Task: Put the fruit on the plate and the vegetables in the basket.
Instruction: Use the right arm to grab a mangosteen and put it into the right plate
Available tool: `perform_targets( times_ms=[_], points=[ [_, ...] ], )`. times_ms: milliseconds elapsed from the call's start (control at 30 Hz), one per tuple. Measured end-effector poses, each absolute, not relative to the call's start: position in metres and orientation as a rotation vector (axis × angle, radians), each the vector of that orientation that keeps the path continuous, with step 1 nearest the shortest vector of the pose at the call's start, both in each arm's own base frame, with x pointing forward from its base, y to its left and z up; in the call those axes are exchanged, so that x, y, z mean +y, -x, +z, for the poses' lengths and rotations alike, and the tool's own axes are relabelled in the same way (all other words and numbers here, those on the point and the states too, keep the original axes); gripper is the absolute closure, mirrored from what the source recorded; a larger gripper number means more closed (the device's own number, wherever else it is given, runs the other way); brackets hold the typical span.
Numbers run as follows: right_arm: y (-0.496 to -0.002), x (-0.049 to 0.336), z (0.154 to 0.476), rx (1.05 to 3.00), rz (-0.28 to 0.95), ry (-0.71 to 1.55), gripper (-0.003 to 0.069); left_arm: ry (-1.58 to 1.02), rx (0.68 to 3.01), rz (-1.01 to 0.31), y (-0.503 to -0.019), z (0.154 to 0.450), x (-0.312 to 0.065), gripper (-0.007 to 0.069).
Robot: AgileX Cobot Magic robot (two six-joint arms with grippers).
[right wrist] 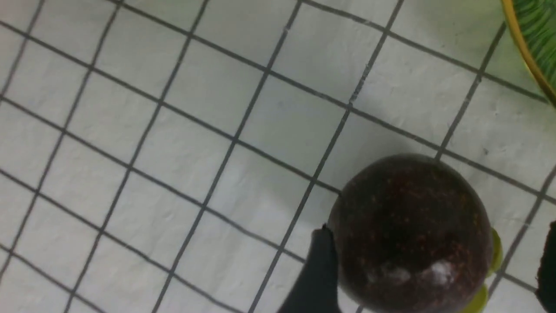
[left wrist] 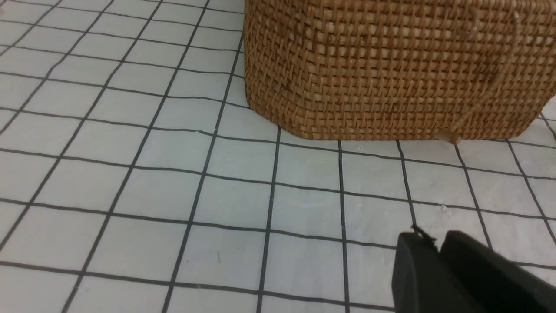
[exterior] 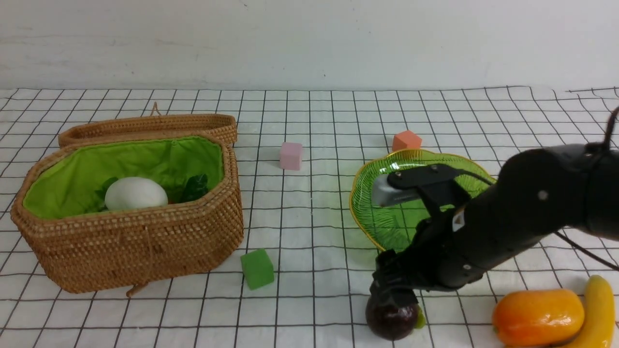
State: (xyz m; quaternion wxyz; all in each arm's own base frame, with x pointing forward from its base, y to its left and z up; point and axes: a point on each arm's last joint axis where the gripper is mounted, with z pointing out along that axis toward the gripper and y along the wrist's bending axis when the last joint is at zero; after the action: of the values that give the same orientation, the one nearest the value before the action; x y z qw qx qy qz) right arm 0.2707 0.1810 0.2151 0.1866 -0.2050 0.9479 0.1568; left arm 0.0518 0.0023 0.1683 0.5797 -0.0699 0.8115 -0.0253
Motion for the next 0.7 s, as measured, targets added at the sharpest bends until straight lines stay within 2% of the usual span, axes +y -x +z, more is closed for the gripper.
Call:
perform_targets(
  times_ms=[167,267,400,567,700],
  points=[
    [-0.277,0.186,0.187,2.733,0.414,0.612,0.0068,0.163,1.897,-0.059,-0.052,0.168,0.002,0.055],
    [-0.28,0.188,0.185,2.735,0.418,0.625,0.0106,0.163,1.897,-0.059,-0.052,0.168,0.002,0.055],
    [-0.278,0.187,0.185,2.753,0.42,0.635,0.0106,0.163,1.897,-0.059,-0.052,0.168,0.002,0.055],
    [-0.272,0.186,0.193,2.773,0.435,0.654,0.0106,0.163,1.897,-0.059,-0.052,0.168,0.002,0.0546],
    [-0.282,0.181,0.221,2.686,0.457,0.609,0.0106,0.163,1.897,-0.059,-0.052,0.168,0.002,0.0543]
  ],
)
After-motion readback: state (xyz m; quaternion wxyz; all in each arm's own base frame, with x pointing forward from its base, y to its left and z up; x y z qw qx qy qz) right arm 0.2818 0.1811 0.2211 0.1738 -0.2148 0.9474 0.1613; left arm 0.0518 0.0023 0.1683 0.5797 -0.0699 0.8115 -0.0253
